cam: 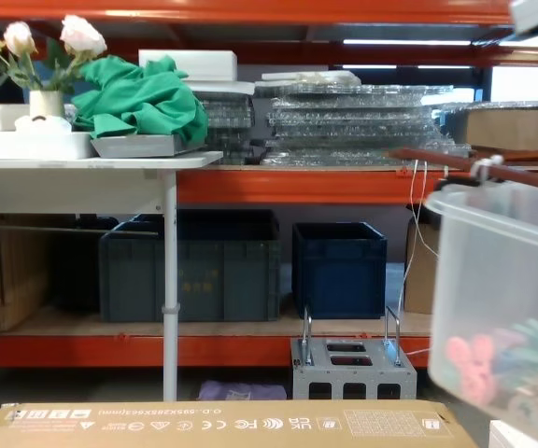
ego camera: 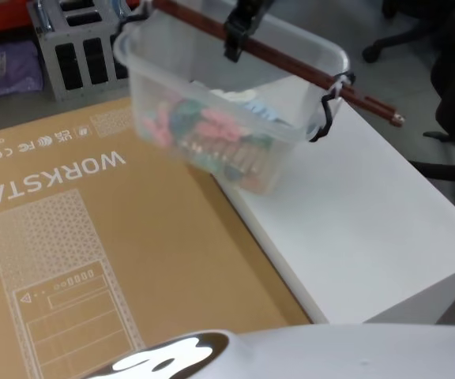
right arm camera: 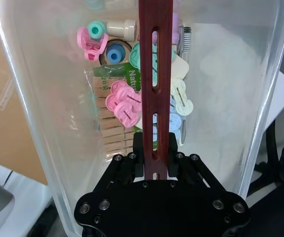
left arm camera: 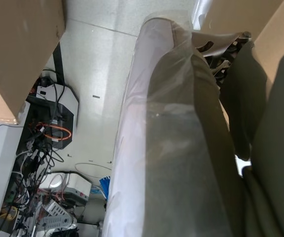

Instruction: Use one hand to grasp the basket and place it at the designated location.

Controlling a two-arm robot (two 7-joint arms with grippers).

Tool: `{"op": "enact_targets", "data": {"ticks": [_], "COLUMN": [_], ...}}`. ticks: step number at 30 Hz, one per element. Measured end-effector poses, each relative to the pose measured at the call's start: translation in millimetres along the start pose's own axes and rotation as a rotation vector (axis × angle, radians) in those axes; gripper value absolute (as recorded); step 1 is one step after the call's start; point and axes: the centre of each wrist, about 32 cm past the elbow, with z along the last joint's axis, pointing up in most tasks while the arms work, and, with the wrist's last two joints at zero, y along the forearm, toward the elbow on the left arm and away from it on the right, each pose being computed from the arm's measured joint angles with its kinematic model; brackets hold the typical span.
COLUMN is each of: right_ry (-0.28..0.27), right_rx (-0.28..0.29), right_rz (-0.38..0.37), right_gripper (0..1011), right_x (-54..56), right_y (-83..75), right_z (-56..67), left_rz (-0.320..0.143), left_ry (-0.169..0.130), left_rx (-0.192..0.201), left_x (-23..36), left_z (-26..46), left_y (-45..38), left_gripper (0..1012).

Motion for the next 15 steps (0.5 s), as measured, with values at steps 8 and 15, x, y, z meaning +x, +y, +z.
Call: {"op": "enact_targets", "data": {"ticks": [8,15], "right_ry": [0.164,0.282], "right_rx": [-0.048,-0.07], "right_rz": [0.019,0.026], "right_gripper": [241,242], "right_x": [-11.3,-22.3], "right_y": [3.2,3.6], "right_z": [-37.8,-67.3], "left_rz": [0.0,0.0], "left_ry": [0.0,0.0], "left_rx": [0.0,0.0], "left_x": [0.0,0.0], "left_z": [0.0,0.0], "left_y": [0.0,0.0], "left_gripper": [0,0]}}
